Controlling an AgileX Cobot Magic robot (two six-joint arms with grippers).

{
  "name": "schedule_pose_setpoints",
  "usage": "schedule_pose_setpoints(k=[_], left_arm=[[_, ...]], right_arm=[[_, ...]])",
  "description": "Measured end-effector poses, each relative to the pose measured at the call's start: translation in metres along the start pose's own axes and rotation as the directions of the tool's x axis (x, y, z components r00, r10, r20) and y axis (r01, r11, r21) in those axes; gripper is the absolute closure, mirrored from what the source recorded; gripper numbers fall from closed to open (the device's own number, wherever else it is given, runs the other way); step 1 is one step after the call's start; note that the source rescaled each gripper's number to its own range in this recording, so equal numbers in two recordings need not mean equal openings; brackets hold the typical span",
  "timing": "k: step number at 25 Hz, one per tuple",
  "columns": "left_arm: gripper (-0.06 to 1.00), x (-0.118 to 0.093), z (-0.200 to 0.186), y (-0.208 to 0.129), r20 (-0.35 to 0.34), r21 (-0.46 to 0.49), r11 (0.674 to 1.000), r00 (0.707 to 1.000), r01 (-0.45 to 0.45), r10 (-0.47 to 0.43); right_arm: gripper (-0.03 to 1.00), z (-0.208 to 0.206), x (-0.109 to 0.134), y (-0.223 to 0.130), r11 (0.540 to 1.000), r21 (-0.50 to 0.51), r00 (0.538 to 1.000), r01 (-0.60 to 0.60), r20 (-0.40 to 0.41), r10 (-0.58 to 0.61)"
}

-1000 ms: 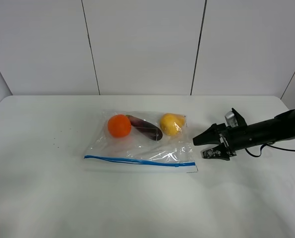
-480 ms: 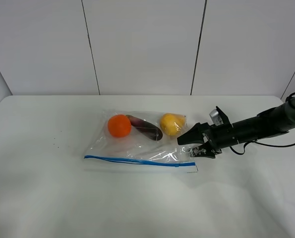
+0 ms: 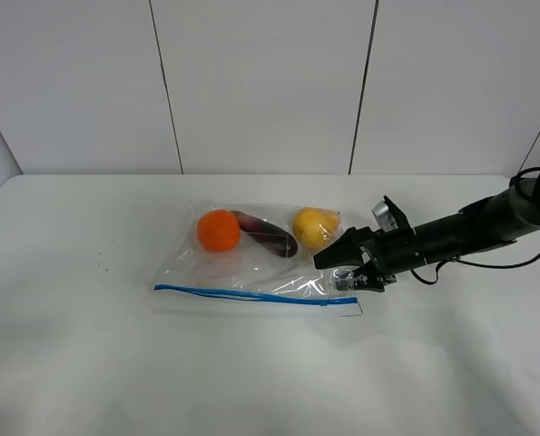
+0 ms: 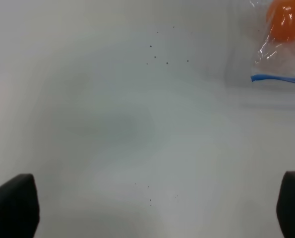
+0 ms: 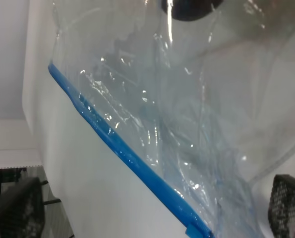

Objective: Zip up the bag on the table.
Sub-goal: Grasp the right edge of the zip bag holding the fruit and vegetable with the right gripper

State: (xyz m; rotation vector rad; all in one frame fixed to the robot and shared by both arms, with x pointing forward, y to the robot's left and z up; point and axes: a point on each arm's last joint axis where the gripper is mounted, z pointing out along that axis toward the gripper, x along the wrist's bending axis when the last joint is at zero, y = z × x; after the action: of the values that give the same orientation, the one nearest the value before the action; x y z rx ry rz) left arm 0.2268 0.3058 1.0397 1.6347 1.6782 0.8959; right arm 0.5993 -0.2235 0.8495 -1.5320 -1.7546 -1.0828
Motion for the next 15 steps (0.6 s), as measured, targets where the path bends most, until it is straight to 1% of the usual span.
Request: schedule_pose_setpoints(k=[7, 15], left_arm=[[-0.06, 0.0000, 0.0000, 0.0000, 0.000, 0.000, 1.000, 1.000, 0.000, 0.000], [-0.06, 0.0000, 0.0000, 0.0000, 0.000, 0.000, 1.000, 1.000, 0.000, 0.000]], right_arm=[[0.02, 0.0000, -0.0004, -0.0013, 1.000, 0.014, 1.000, -0.020, 0.005, 0.020], [0.02, 0.0027, 0.0014, -0.0021, 1.000, 0.023, 1.000, -0.019, 0.003, 0.019]])
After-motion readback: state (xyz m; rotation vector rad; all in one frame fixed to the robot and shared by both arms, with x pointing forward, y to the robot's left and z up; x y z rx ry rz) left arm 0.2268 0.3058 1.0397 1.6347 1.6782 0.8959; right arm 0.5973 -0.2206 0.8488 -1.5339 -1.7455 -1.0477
